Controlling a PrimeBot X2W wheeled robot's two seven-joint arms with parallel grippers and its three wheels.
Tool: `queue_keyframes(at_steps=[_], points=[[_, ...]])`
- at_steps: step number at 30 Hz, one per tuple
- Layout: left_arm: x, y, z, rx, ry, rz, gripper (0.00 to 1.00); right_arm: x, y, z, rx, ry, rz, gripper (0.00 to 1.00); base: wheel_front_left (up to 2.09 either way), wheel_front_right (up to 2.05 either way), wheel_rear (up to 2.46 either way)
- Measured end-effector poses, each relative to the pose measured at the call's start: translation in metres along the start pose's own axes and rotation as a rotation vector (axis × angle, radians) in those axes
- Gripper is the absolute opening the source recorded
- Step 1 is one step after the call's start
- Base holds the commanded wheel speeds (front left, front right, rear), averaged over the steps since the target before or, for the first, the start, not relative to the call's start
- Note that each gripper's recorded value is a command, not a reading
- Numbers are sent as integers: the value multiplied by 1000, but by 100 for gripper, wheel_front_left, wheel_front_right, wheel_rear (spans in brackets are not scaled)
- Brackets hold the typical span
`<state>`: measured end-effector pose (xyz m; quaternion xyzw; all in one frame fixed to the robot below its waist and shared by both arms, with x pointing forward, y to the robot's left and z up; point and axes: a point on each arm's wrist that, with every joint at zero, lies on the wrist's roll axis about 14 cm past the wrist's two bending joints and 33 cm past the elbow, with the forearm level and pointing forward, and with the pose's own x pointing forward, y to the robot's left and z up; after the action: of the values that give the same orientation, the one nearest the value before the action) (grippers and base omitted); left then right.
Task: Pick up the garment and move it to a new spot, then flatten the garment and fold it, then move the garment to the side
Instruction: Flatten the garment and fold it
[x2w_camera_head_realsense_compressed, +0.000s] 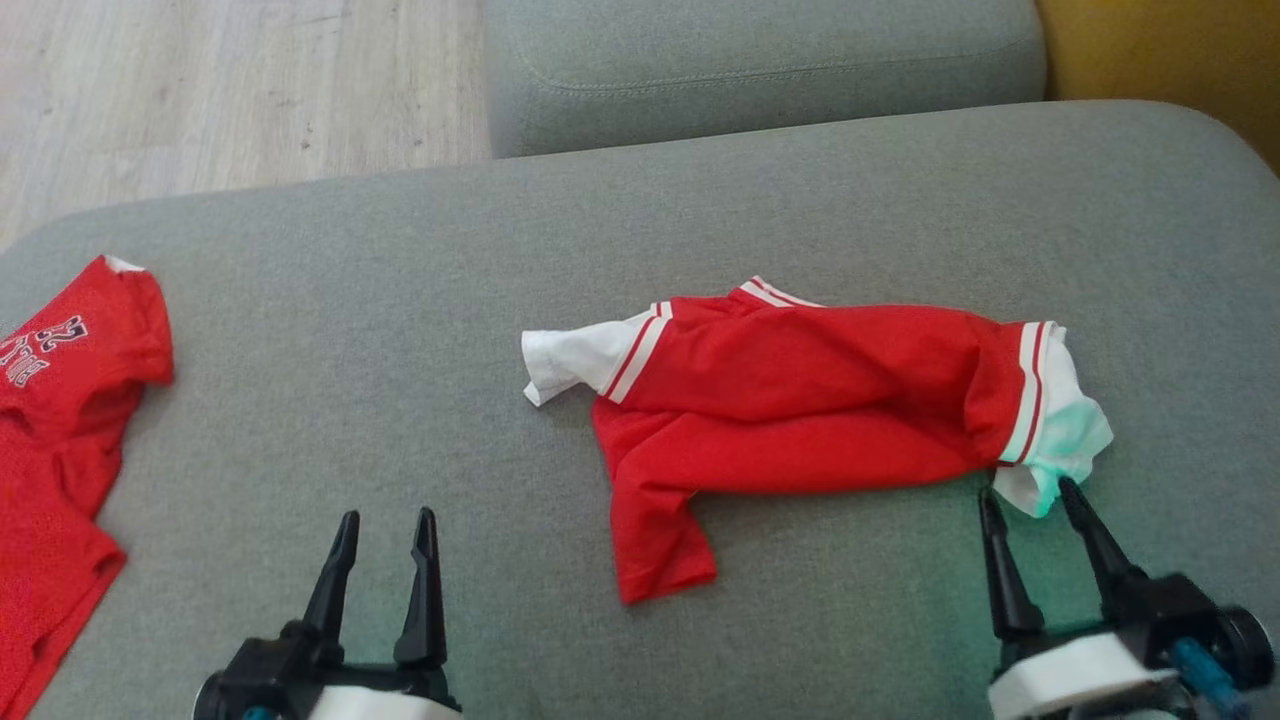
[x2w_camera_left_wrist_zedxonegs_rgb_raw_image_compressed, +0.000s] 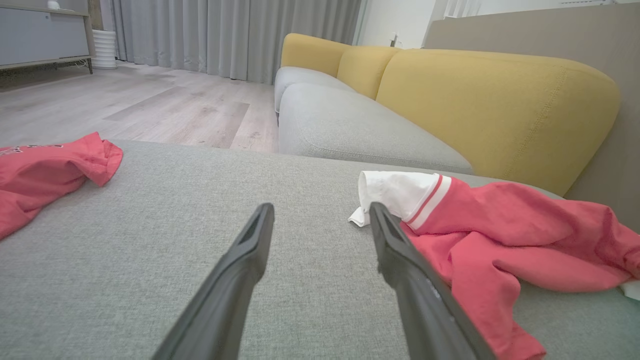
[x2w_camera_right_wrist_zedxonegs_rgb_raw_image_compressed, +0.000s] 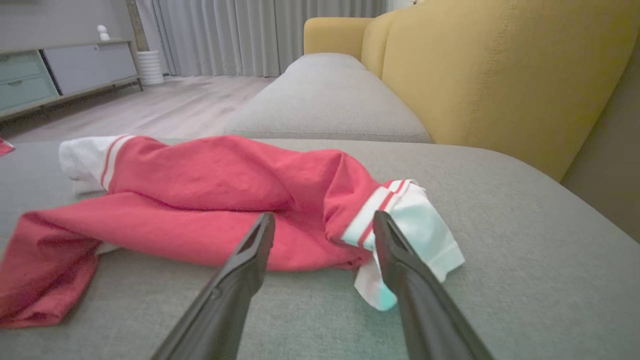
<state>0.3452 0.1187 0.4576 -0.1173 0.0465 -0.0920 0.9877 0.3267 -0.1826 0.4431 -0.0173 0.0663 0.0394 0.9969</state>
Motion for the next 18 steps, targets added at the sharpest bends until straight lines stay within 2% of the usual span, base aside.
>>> queue_keyframes(at_steps=[4, 8, 14, 18], points=[[0, 0, -4, -2, 11, 2, 100, 9, 14, 11, 30, -36, 38, 100, 0, 0, 0], [6, -6, -11, 7, 37, -28, 100, 11, 21, 8, 39, -24, 57, 100, 0, 0, 0], [44, -43, -16, 19, 66, -170, 100, 23, 29, 14, 39, -40, 82, 100, 0, 0, 0], [75, -64, -22, -29, 109, -236, 100, 29, 32, 20, 45, -54, 90, 100, 0, 0, 0]])
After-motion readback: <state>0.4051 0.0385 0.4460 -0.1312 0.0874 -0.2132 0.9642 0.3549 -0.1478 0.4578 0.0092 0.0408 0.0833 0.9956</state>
